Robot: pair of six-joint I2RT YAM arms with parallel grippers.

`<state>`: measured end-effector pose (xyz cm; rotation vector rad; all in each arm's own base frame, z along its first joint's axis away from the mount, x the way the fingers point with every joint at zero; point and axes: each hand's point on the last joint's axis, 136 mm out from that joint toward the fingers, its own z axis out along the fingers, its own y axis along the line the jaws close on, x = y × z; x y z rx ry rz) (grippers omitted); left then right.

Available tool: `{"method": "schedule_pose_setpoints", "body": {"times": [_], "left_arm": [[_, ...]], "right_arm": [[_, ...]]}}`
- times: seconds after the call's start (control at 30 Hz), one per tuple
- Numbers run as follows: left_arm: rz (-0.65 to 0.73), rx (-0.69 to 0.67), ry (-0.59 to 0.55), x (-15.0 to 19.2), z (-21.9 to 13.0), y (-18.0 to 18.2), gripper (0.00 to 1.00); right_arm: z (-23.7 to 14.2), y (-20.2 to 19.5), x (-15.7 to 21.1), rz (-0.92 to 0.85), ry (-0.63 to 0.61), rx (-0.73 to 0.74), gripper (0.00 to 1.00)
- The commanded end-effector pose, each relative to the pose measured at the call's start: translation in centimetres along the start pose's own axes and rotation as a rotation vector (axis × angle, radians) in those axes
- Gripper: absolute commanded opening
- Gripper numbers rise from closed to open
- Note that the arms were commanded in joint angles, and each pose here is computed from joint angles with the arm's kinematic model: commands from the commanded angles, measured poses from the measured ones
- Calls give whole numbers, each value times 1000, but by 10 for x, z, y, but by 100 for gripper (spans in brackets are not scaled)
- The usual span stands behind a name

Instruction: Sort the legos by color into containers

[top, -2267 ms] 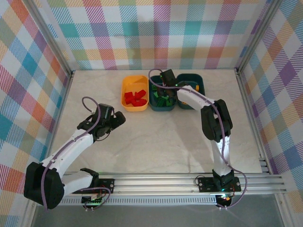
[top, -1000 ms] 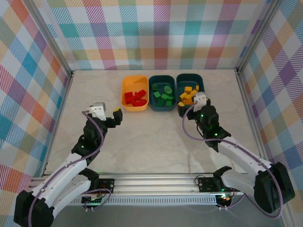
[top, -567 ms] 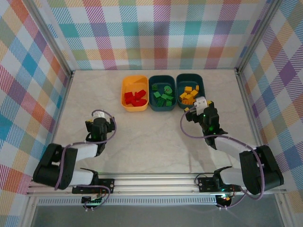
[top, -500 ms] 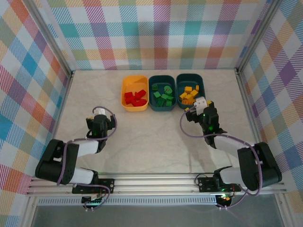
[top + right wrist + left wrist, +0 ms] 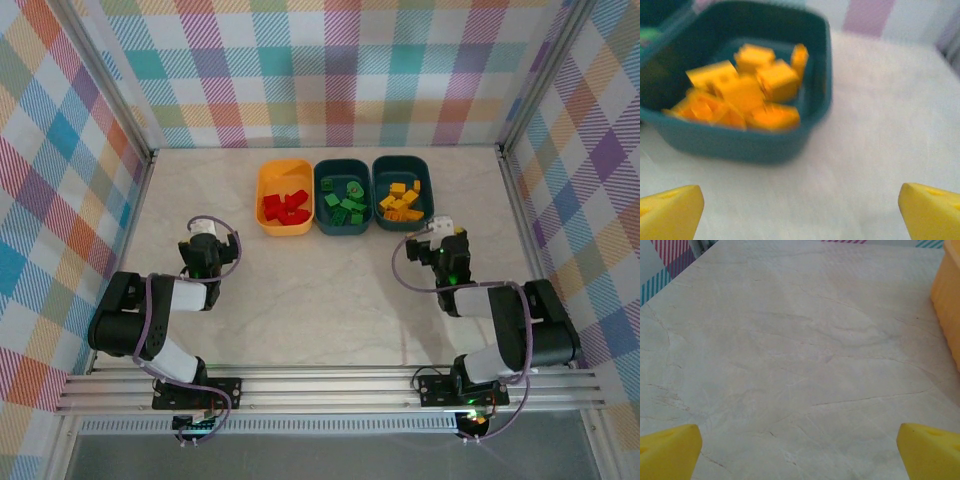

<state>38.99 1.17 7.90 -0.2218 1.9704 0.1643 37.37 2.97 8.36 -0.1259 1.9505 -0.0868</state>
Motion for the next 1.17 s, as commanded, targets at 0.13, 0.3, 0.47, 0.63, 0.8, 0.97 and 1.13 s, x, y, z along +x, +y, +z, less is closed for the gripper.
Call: {"method": "schedule_pose_setpoints", "body": {"times": [0.13,0.3,0.47,0.63,0.8,0.97,1.13], "left_arm": [[-23,16,-26,-4,0,-1,100],[-21,17,-25,-4,0,-1,100],[-21,16,-26,-4,0,-1,100],[-23,17,-26,-4,0,-1,100],[-23,16,-26,-4,0,-1,100],[-24,17,-22,-4,0,-1,100],[-23,19,-26,-4,0,-1,100]], "right_arm": [[17,-31,-13,201,-18,43,100],[17,-28,-14,190,-26,35,100],[17,-27,-14,186,-25,28,100],[17,-27,-14,186,-26,30,100],[17,-27,-14,186,-27,29,100],[17,-27,-14,186,-26,29,100],[17,-27,-14,187,-27,29,100]]}}
